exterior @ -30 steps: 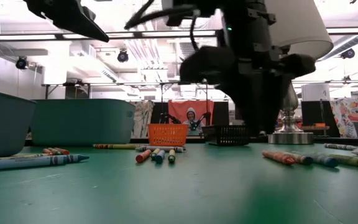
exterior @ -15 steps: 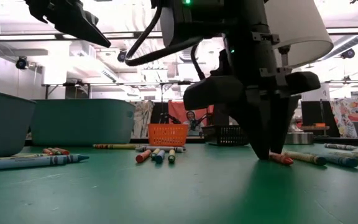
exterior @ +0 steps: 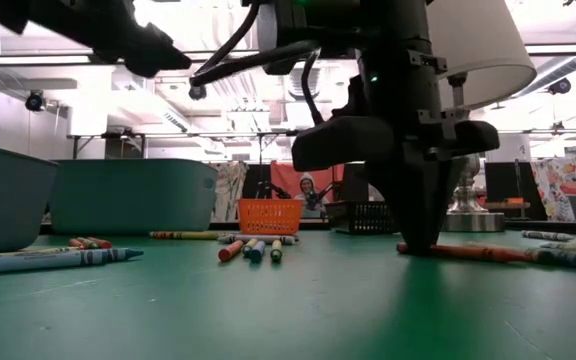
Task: Sort crayons
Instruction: Put the orange crayon into the green bin
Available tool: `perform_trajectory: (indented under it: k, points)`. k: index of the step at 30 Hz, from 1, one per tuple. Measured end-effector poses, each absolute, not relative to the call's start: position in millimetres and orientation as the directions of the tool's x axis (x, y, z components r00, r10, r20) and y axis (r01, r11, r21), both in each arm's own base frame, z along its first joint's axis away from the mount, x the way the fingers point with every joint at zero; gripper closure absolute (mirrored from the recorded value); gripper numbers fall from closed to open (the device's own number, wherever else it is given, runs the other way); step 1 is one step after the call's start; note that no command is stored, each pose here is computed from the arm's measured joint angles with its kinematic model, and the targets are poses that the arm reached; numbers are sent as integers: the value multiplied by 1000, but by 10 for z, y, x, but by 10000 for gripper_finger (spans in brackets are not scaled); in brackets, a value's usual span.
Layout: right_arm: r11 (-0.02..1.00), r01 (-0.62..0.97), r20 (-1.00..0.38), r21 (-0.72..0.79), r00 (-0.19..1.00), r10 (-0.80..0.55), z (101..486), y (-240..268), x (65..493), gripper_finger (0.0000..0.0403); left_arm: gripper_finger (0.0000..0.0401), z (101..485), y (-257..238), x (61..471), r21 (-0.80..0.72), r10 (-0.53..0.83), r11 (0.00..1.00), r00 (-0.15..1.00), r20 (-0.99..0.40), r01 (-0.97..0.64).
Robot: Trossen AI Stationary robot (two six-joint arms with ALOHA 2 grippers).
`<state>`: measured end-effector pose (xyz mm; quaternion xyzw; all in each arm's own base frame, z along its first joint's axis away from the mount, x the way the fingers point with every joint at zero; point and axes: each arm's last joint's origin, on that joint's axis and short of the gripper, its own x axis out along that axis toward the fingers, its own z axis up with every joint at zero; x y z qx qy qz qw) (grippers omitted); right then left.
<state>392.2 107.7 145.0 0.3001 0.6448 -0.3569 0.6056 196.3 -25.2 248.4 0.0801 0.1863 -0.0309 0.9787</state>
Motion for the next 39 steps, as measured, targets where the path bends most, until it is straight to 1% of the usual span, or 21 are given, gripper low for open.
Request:
perform_trajectory:
  k: [2,4,7,12,13,16,19,22,25,26,29,33,36,39]
  points:
    - [602,792,-995,-97,-64,-77,1511,1064,3913,390,315,2425,-256,1968,110,-46,990,946,-322,86]
    - [632,765,-989,-122,-42,-140,1599,1011,3896,390,315,2388,-257,1970,75,-51,994,962,-269,73]
    - [694,709,-980,-124,21,-197,1864,931,3847,390,315,2346,-257,1964,18,-53,998,978,-202,58]
    - [792,591,-911,-152,228,-345,2264,827,3797,390,315,2319,-256,1957,-31,-56,998,991,-122,52]
    - [814,562,-892,-147,280,-354,2343,804,3793,390,315,2319,-256,1958,-39,-56,998,993,-108,52]
    - [880,463,-815,-101,469,-341,2581,756,3788,390,315,2352,-259,1967,-57,-63,997,996,-68,59]
    - [939,340,-683,-53,673,-282,2726,734,3809,390,315,2356,-271,1991,-66,-89,994,995,-50,86]
    - [982,186,-517,-38,837,-178,2792,696,3795,390,313,2362,-286,2025,-76,-122,990,992,-22,120]
    - [1000,25,-312,-17,950,-29,2820,644,3744,390,300,2312,-293,2058,-89,-130,988,990,-48,125]
    - [1000,-21,-242,-13,970,17,2822,626,3726,390,293,2295,-295,2069,-94,-130,988,990,-59,124]
    - [994,-108,-86,-28,991,105,2763,557,3688,390,268,2237,-301,2115,-117,-129,986,988,-81,119]
    - [988,-148,41,-40,988,150,2726,420,3674,390,236,2196,-311,2196,-124,-126,985,991,-55,119]
    - [989,-138,32,-48,990,139,2654,345,3697,390,222,2182,-320,2261,-120,-126,985,992,-12,124]
    - [990,-135,12,-51,991,136,2630,292,3712,390,217,2171,-318,2312,-108,-107,988,994,11,108]
